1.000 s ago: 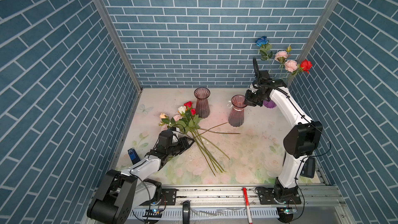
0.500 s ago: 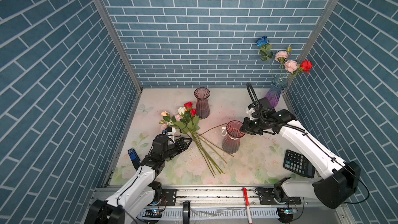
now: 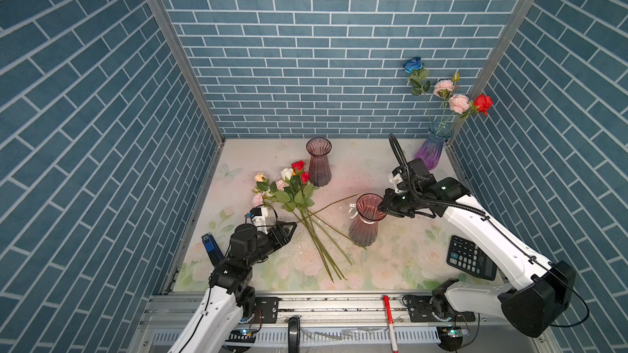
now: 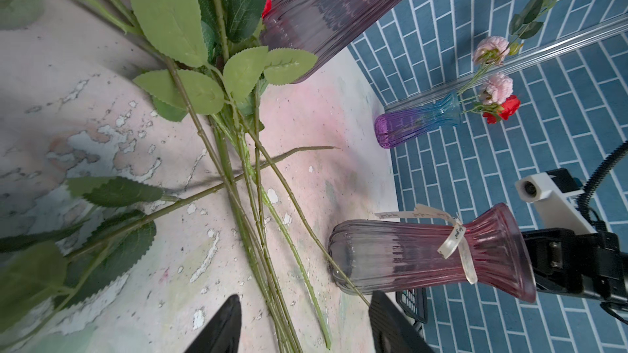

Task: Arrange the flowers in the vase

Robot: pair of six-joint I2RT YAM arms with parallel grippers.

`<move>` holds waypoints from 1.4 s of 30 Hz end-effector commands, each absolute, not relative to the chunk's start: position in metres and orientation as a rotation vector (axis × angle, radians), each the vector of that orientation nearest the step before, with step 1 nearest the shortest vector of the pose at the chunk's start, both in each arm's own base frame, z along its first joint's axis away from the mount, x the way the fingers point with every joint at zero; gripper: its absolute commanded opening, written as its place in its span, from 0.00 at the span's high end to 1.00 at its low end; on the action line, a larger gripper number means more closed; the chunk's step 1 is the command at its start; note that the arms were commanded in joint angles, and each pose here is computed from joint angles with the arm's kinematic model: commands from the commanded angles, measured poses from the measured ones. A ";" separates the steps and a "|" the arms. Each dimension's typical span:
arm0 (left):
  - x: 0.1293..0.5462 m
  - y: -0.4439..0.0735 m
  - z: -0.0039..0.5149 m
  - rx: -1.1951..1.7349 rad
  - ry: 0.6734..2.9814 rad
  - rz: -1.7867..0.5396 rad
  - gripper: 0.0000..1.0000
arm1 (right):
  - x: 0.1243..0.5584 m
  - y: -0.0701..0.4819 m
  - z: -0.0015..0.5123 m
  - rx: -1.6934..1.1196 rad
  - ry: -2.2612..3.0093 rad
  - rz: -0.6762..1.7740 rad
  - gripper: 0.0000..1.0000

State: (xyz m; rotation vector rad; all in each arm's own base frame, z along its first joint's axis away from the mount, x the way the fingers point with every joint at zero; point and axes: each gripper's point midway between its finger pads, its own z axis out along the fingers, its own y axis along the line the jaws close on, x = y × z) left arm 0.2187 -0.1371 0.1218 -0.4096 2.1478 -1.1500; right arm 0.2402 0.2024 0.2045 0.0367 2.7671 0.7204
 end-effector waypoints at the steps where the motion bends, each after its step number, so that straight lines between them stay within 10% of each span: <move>1: 0.219 -0.137 0.116 -0.416 2.170 -1.144 0.38 | 0.254 0.203 0.221 0.033 2.702 0.704 0.68; 12: 0.218 -0.138 0.100 -0.399 2.215 -1.126 0.43 | 0.248 0.137 0.270 0.165 2.429 0.571 0.62; 26: 0.232 -0.139 0.093 -0.446 2.348 -1.045 0.48 | 0.217 0.101 0.093 0.636 2.359 0.787 0.62; 42: 0.300 -0.156 0.114 -0.501 2.510 -0.936 0.56 | 0.225 0.117 0.076 0.638 2.305 1.001 0.63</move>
